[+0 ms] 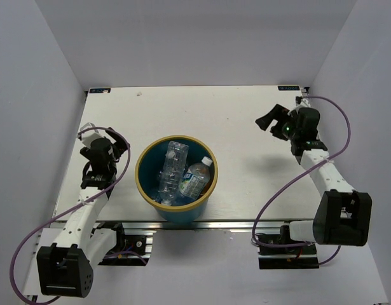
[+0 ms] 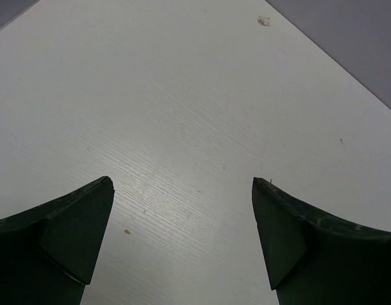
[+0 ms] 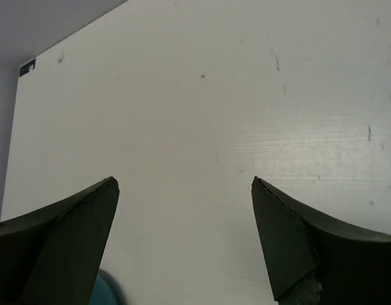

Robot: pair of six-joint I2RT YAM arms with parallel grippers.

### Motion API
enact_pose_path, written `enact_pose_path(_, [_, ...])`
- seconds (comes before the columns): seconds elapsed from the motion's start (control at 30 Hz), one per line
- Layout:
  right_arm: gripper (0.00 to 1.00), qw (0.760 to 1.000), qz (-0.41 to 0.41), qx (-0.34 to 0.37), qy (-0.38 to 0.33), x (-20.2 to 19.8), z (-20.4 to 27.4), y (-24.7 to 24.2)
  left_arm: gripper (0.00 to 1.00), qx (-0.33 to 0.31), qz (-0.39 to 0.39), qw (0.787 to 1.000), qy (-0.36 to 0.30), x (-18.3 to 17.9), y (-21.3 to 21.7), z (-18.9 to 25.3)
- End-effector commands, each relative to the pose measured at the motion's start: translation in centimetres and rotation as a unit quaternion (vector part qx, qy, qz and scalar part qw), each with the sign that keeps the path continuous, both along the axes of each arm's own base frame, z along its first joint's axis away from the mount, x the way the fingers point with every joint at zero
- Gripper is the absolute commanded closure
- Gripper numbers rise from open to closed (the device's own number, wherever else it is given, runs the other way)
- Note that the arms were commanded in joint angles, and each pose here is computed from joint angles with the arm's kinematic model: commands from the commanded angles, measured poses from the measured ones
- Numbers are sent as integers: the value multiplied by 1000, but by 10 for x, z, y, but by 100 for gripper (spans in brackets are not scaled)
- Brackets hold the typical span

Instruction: Put the plastic bottles in the bin

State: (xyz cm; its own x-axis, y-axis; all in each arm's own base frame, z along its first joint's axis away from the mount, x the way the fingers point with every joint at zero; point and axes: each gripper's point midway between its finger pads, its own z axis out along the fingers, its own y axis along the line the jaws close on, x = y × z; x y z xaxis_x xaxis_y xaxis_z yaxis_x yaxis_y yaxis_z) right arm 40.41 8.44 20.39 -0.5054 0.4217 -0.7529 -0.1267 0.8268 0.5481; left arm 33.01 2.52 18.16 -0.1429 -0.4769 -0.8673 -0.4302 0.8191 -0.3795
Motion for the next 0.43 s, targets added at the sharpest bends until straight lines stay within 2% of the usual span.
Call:
enact_pose_path(0.0, [11,993,-93,44,-61,4,32,-18,2,11,10,1000,-13,2,6,3])
enact_pose_path(0.2, [11,985,-169,-32,-1,-8,-11,-52,2,15,32,999,-21,-3,13,3])
enact_pose_path(0.4, [10,986,-159,-18,-46,-18,-10,-48,2,14,43,998,-31,-8,17,7])
